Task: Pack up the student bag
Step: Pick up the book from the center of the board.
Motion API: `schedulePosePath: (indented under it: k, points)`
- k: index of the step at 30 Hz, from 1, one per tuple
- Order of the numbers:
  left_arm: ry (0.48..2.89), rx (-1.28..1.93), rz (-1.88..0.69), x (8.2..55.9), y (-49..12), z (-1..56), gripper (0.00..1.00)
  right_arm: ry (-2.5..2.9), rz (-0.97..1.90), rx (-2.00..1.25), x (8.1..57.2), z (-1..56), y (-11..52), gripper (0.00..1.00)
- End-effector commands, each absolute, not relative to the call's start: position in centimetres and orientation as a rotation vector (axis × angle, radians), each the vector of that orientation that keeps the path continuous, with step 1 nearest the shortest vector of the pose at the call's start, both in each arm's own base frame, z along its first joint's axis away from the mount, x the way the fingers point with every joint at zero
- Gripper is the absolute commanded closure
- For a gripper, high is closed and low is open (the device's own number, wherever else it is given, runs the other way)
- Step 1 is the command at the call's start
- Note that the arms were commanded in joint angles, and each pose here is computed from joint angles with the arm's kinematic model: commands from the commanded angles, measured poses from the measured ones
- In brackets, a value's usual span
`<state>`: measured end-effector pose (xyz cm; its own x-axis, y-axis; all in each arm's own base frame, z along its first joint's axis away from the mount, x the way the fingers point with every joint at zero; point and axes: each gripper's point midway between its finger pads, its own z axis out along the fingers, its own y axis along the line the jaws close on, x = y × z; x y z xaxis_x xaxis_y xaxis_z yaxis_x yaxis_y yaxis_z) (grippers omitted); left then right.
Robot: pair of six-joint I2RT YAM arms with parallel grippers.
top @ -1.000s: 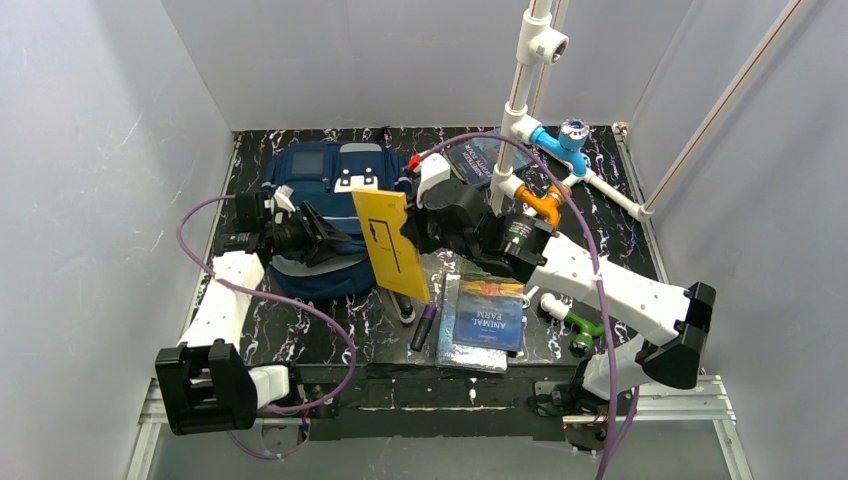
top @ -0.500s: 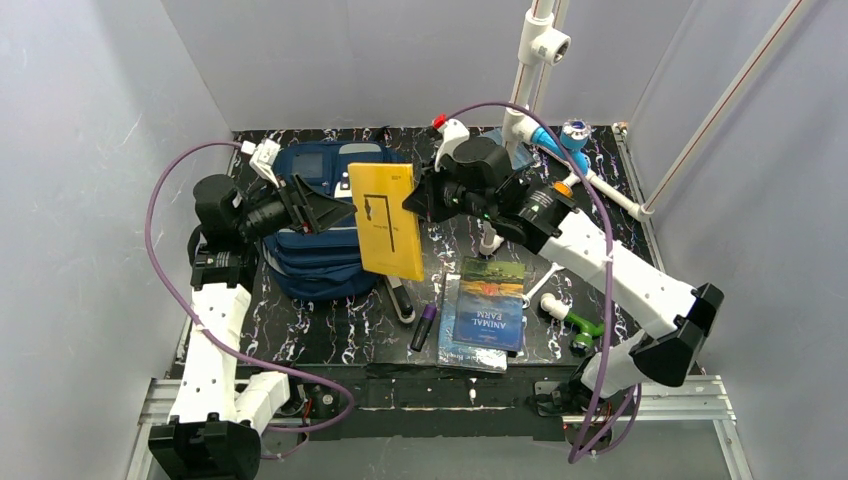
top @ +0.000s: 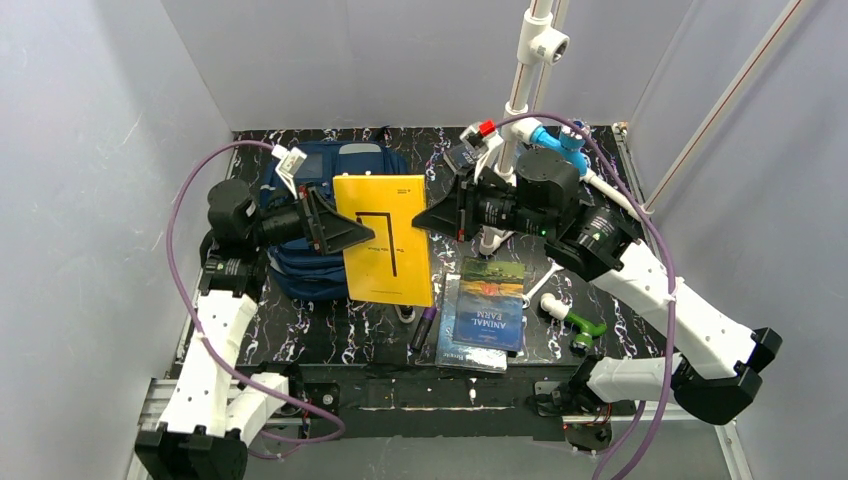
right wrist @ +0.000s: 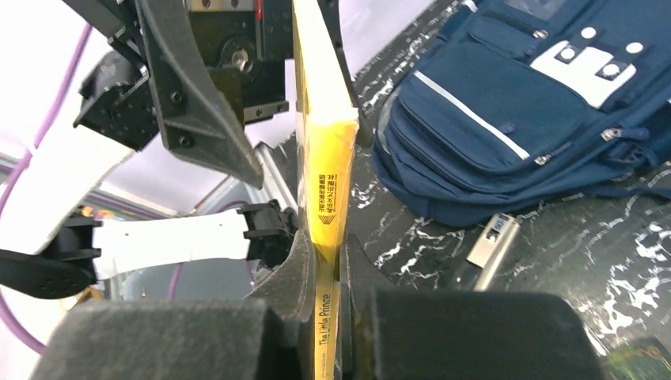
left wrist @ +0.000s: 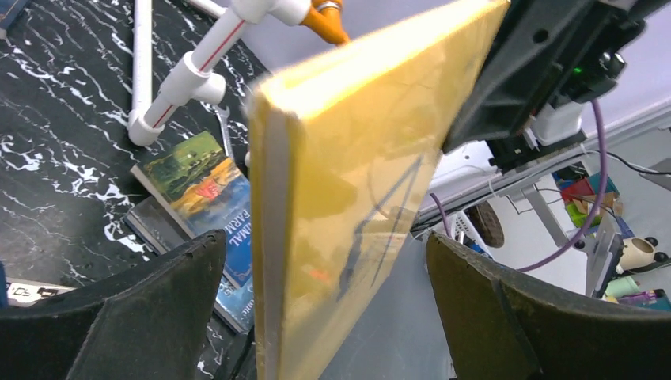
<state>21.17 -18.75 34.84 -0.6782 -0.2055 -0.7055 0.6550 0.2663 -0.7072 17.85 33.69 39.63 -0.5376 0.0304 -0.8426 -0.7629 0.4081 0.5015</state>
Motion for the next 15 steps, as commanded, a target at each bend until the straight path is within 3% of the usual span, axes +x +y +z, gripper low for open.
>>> schedulePosePath:
  k: [1, 5, 8, 10, 13, 15]
  points:
    - [1.727, 0.499, -1.533, 17.2, -19.2, 37.0, 0.03, 1.582, 1.395, -0.633, 16.3, 46.2, 33.5, 0.99]
    - [1.743, 0.496, -1.591, 15.6, -19.4, 36.8, 0.03, 1.522, 1.450, -0.637, 16.0, 47.5, 33.0, 0.99]
    - [1.743, 0.491, -1.615, 14.7, -19.5, 37.1, 0.12, 1.483, 1.540, -0.652, 15.5, 48.4, 33.1, 0.99]
    - [1.726, 0.489, -1.610, 14.4, -19.4, 37.9, 0.23, 1.452, 1.586, -0.666, 15.3, 48.8, 33.2, 0.99]
    - [1.708, 0.478, -1.601, 14.2, -19.4, 38.9, 0.49, 1.451, 1.606, -0.655, 15.8, 48.6, 33.1, 0.99]
    - [1.707, 0.453, -1.597, 14.5, -19.4, 39.2, 0.55, 1.453, 1.620, -0.649, 16.0, 48.4, 33.0, 0.99]
